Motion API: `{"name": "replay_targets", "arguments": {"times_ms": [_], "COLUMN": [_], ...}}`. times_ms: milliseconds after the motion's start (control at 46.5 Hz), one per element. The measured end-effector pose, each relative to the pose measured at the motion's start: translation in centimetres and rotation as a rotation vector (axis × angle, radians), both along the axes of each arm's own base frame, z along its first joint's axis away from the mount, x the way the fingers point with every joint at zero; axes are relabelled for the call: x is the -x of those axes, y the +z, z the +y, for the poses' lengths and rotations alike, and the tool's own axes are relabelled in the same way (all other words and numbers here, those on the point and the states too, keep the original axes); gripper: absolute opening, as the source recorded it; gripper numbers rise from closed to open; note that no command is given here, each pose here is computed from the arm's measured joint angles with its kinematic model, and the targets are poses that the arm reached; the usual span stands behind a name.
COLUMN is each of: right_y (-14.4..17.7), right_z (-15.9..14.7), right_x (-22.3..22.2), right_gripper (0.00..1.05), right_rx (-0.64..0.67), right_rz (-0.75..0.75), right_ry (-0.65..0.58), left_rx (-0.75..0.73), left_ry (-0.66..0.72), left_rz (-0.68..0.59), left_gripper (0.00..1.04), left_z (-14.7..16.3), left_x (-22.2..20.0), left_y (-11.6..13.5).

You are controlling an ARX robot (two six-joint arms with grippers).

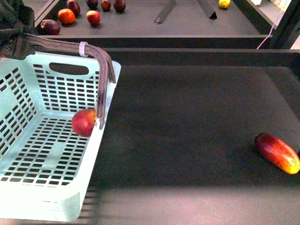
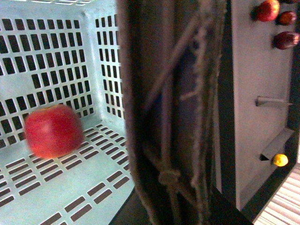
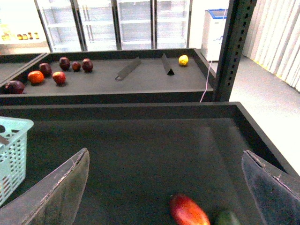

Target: Pick apple with right arm and hold basket with left

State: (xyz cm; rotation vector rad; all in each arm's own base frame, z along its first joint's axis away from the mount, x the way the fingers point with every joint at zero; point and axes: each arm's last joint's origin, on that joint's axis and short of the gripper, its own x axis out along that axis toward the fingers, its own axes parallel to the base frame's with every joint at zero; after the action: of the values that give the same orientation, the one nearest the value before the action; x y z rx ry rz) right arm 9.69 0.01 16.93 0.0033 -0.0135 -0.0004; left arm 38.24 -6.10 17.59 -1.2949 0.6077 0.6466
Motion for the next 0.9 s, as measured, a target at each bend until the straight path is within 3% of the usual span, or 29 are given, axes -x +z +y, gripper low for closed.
{"name": "replay_targets", "arguments": {"times_ms": [366,495,688,903], "right_y": [0.0,0.0,0.0,0.0], "right_z": [0.0,0.0,0.0,0.0], "right_x": [0.0,0.0,0.0,0.0], "right_gripper": [0.96,0.96,0.96,0.96], "right_rx": [0.0,0.0,0.0,0.0], "right_rz": [-0.001,-0.001,-0.001,-0.001], "right_ry": [0.0,0.0,0.001,0.0], "left_rx": [0.041,0.049,0.039,0.007], "left_ry": [0.004,0.01,-0.01,-0.025], "left_rz": [0.082,0.174,0.233,0.267], "left_gripper": [0.07,0.27,0.54,0.87], "left_z": [0.9,0.8,0.2,-0.6], "left_x": [2.0,3.1,3.7,4.4], "left_y": [-2.1,-3.7,-3.6,-0.5]}}
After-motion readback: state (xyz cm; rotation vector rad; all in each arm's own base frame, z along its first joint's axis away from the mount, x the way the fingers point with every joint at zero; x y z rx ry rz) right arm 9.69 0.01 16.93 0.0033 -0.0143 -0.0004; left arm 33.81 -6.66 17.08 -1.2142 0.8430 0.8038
